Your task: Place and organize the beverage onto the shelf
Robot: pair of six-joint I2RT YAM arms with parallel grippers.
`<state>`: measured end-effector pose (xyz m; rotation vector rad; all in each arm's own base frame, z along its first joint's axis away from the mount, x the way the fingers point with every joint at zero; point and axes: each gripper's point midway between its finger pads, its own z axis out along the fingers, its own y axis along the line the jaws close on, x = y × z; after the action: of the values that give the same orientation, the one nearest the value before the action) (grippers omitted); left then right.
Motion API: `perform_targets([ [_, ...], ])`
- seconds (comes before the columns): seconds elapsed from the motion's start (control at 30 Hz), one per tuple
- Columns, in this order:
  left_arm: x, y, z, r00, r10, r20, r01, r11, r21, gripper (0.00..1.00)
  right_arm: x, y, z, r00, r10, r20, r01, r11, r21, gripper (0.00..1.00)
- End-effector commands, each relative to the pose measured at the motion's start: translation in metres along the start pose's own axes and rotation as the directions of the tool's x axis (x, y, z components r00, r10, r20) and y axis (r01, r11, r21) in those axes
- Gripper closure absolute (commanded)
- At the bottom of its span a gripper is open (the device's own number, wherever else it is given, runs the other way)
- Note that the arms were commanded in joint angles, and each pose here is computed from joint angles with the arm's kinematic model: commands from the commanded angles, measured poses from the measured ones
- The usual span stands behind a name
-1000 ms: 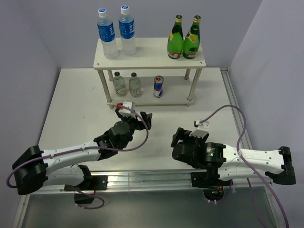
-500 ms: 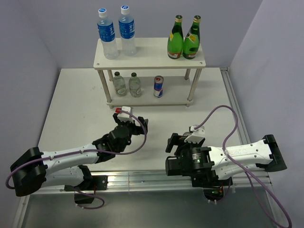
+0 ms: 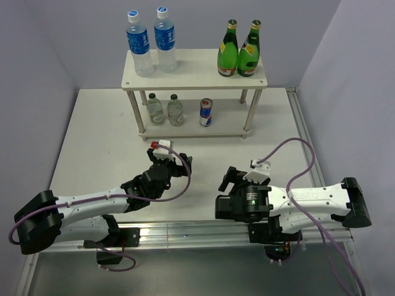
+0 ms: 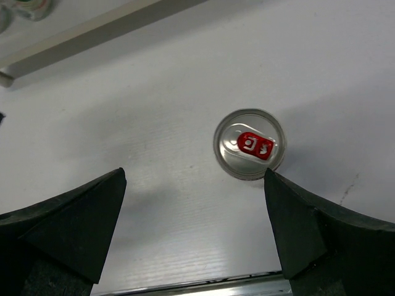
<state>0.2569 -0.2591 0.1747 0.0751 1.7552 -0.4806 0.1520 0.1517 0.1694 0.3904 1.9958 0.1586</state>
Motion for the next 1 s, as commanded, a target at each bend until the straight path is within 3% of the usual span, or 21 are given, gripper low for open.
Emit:
perform_targets([
  [0.0, -0.007, -0.007, -0.003, 0.999, -0.046, 0.023, 0.045, 0.999, 0.031, 0.01, -0.002, -0.031, 0.009, 0.998, -0.061, 0.018, 0.058, 0.992, 0.112, 0.0],
  [0.57, -0.001, -0.006, -0.007, 0.998, -0.068, 0.018, 0.067, 0.996, 0.056, 0.01, 0.015, -0.052, 0.026, 0.999, -0.025, 0.023, 0.018, 0.966, 0.257, 0.0],
  [0.97, -0.001, -0.007, -0.009, 0.997, -0.077, 0.022, 0.075, 0.995, 0.067, 0.01, 0.025, -0.041, 0.044, 0.995, -0.011, 0.099, -0.009, 0.981, 0.195, 0.0],
])
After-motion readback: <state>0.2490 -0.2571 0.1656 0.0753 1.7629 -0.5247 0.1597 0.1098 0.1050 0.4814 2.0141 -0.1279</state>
